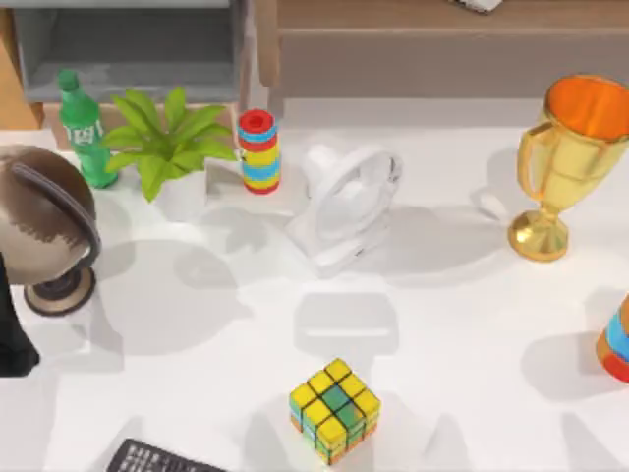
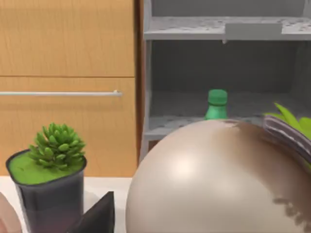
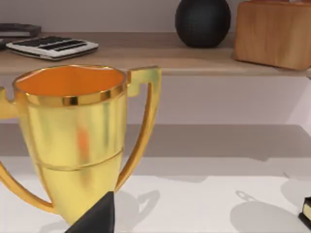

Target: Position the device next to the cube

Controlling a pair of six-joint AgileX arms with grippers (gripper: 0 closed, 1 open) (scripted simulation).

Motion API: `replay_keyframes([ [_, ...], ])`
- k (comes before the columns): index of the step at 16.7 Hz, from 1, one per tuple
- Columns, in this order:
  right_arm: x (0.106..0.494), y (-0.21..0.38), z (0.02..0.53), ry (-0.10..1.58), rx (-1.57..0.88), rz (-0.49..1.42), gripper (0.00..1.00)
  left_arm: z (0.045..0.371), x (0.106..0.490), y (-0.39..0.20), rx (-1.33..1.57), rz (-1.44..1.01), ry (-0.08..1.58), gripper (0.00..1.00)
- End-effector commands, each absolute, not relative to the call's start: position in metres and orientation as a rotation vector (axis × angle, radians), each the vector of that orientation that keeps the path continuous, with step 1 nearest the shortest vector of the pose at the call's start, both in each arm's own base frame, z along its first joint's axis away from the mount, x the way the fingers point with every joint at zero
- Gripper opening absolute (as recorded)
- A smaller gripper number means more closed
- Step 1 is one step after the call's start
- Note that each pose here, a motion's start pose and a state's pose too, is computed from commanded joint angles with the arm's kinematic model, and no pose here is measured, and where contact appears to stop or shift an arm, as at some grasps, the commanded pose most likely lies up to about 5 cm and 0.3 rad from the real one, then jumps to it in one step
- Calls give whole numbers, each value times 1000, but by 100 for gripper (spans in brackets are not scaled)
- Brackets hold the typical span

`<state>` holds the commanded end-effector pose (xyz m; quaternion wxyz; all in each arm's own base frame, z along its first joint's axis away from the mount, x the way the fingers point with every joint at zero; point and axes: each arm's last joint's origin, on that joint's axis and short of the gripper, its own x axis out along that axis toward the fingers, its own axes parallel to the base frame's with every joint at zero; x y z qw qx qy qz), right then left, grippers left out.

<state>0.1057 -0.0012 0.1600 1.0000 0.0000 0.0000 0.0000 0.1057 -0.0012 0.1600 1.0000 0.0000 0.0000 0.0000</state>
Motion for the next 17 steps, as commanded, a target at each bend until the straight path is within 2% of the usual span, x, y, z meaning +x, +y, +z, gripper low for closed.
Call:
replay_keyframes([
  [4,106,-4,162,38,-30,-26,100,160,106,-1,0,0,0,100],
  [7,110,-13,169,187,-126,-97,100,160,106,-1,0,0,0,100],
  [12,127,-42,172,678,-285,-176,100,160,106,-1,0,0,0,100],
  [17,142,-85,157,1219,-284,-72,100,160,106,-1,0,0,0,100],
])
